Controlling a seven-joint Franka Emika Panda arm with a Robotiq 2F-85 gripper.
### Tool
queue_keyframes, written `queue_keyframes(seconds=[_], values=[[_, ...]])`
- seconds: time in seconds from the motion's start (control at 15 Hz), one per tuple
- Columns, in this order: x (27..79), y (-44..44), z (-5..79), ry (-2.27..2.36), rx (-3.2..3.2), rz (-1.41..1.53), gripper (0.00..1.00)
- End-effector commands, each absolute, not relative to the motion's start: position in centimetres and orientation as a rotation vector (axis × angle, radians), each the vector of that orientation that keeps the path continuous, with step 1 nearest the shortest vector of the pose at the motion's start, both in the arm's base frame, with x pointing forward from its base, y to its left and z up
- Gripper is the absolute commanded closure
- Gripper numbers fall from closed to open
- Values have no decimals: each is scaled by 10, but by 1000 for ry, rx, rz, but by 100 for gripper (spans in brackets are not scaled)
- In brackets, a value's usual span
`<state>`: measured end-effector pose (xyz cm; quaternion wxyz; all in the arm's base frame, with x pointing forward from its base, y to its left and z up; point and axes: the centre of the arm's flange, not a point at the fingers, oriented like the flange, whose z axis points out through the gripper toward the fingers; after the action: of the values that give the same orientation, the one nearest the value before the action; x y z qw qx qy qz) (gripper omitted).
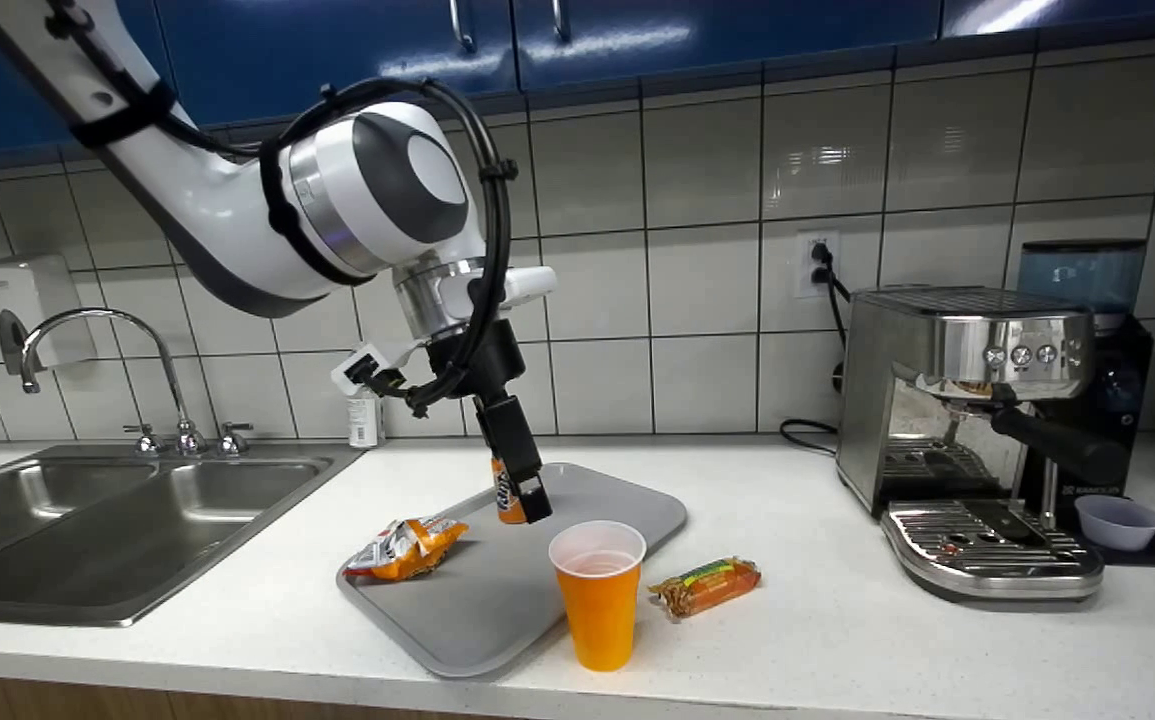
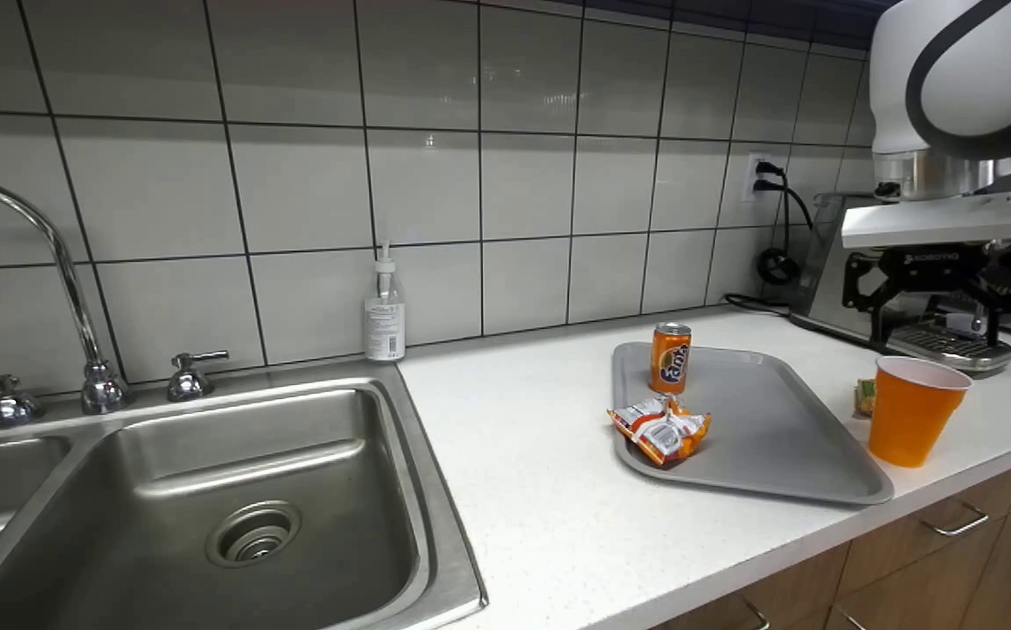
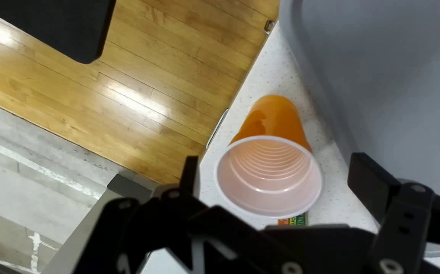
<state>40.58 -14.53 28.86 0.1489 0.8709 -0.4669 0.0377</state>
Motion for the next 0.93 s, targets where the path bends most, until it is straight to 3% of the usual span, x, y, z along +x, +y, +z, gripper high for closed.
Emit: queue_keyframes(seconds=[0.0, 0.87], values=[[398, -163, 293, -1383, 2452, 126, 0], [440, -187, 270, -1383, 2457, 97, 0]])
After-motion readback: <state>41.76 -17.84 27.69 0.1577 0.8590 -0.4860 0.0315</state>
